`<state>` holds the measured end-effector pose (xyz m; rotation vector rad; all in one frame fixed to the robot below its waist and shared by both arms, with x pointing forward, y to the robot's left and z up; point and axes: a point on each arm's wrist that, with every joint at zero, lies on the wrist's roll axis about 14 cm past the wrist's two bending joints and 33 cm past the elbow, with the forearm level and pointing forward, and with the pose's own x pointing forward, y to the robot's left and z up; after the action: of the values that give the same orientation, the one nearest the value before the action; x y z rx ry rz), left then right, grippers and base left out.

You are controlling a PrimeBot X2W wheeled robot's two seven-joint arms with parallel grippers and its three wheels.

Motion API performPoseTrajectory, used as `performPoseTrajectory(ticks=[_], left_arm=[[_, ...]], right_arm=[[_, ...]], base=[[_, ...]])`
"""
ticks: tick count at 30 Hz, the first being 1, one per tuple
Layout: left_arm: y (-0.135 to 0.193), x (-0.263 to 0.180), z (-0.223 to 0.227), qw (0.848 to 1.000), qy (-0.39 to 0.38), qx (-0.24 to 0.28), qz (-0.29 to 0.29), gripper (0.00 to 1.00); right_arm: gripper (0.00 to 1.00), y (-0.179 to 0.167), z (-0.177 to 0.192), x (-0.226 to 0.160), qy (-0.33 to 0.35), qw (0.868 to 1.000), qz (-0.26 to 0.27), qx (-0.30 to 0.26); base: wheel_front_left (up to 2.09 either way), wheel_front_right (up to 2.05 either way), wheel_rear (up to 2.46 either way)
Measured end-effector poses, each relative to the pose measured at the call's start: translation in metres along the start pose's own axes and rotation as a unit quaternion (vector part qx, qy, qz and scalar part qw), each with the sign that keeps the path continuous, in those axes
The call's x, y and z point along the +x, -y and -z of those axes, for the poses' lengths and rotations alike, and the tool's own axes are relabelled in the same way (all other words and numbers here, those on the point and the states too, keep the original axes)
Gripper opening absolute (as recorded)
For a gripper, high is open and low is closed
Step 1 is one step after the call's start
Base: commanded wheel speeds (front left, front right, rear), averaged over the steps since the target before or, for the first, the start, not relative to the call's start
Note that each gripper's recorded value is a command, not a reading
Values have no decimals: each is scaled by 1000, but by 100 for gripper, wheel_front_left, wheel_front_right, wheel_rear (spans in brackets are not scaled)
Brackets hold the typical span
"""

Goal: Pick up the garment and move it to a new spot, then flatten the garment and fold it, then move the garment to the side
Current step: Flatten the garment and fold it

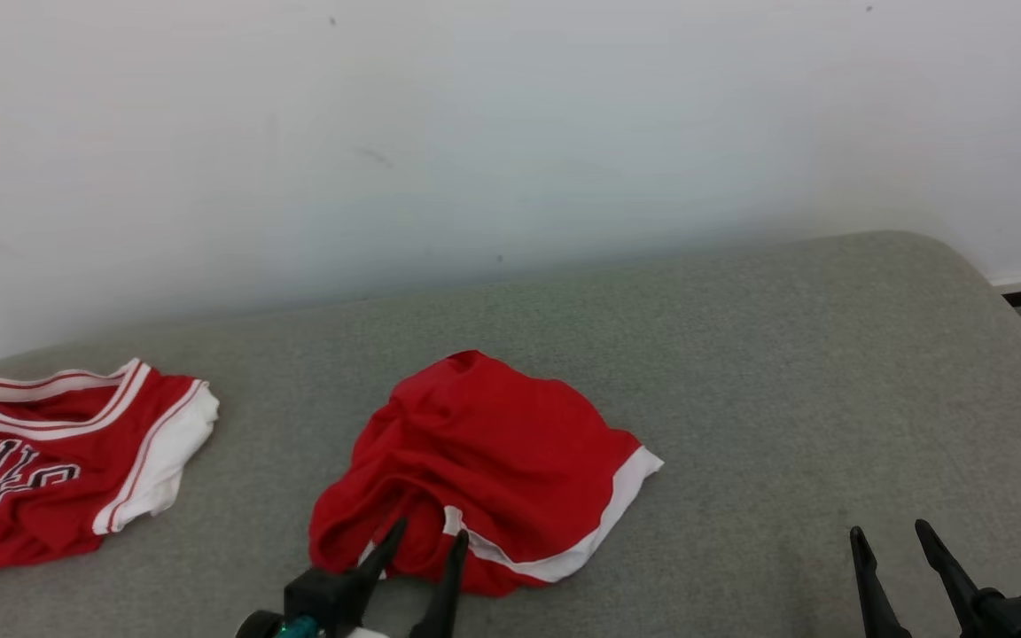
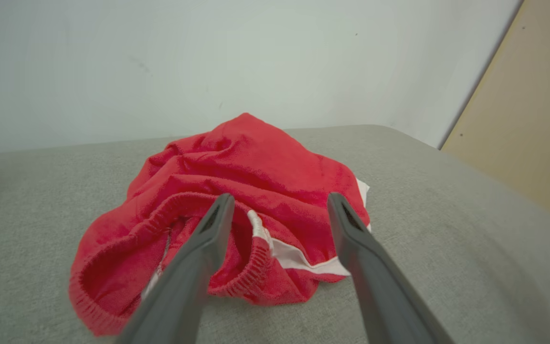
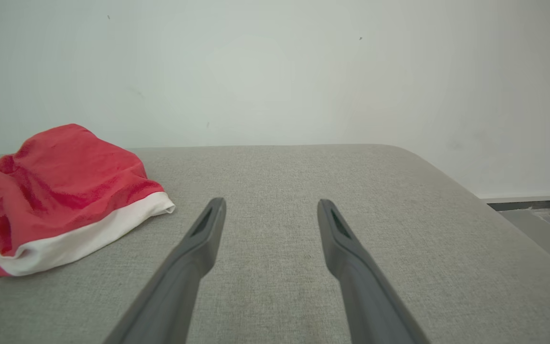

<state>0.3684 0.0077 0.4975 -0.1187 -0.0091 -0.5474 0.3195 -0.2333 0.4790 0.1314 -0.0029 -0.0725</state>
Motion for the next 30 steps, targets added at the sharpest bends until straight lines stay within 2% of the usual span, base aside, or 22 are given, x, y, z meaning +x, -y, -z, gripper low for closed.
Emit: performPoseTrajectory(ticks=[9, 14, 20, 21, 22, 23, 24, 30], left_arm=[[-1, 34, 51, 992, -124, 15, 0, 100], [-16, 45, 59, 989, -146, 31, -20, 100], [-14, 45, 71, 985, -170, 14, -16, 100], [-11, 44, 73, 984, -176, 13, -11, 76], [-11, 43, 74, 984, -178, 13, -10, 39], [-9, 43, 75, 984, -179, 12, -5, 23], [-6, 43, 75, 984, -179, 11, 0, 0], [2, 40, 73, 984, -175, 5, 18, 0]], right_arm=[[100, 32, 5, -21, -8, 998, 56, 5], [100, 45, 6, -30, -9, 997, 80, 6], [100, 49, 6, -33, -10, 996, 89, 7], [100, 49, 6, -33, -9, 996, 89, 8], [100, 49, 6, -33, -9, 996, 89, 8], [100, 48, 6, -33, -9, 996, 89, 9], [100, 48, 6, -32, -9, 996, 88, 9], [100, 42, 7, -26, -10, 997, 76, 9]], base=[[0, 0, 0], [0, 0, 0], [0, 0, 0], [0, 0, 0], [0, 0, 0], [0, 0, 0], [0, 0, 0], [0, 0, 0]])
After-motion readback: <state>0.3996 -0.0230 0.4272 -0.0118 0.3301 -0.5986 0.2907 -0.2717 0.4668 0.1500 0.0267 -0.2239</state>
